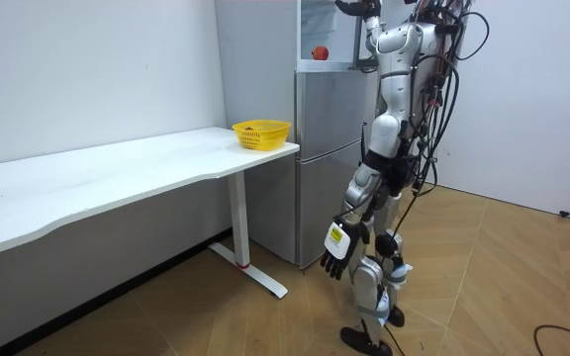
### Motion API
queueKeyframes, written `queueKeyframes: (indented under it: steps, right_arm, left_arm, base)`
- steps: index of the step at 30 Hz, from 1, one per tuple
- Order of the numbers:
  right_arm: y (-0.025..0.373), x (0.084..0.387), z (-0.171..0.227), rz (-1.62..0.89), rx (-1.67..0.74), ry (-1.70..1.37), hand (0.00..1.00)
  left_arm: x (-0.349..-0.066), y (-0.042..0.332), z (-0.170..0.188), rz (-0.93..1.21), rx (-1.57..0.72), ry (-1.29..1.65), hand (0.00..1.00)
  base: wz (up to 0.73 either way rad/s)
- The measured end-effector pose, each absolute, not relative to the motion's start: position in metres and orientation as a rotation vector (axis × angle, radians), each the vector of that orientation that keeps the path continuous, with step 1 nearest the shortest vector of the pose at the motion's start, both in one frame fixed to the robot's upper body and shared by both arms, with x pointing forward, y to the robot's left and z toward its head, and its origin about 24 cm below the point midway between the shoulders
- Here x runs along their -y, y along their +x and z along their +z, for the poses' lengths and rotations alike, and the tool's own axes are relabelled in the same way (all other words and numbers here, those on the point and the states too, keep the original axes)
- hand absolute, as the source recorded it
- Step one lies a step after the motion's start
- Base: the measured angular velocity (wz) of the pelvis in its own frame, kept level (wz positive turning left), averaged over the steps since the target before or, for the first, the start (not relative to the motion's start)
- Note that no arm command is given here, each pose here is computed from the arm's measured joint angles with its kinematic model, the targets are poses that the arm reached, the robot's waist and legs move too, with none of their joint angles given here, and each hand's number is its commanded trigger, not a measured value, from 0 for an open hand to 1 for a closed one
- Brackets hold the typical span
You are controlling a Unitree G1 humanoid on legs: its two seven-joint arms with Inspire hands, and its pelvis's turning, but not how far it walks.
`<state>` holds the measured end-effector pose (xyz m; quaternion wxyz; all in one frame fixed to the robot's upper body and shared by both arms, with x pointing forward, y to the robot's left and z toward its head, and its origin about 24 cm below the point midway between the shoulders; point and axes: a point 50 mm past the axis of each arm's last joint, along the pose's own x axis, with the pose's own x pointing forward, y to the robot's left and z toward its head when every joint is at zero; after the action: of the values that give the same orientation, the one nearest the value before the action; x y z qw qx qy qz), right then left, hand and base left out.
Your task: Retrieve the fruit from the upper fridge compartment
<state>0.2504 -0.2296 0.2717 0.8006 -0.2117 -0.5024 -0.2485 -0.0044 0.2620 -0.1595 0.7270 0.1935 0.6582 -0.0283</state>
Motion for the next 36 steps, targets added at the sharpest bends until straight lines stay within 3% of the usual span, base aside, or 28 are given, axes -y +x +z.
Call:
queueKeyframes:
  steps: [23,36]
  right_arm:
    - [0.308,0.285,0.215,-0.590,0.580,-0.467,0.00]
    - [0.315,0.308,0.200,-0.554,0.391,-0.415,0.00]
  left_arm:
    - [-0.268,-0.011,-0.158,-0.048,-1.488,0.436,0.00]
    - [-0.269,-0.012,-0.156,-0.059,-1.488,0.409,0.00]
  base:
    - [0.05]
    - [0.03]
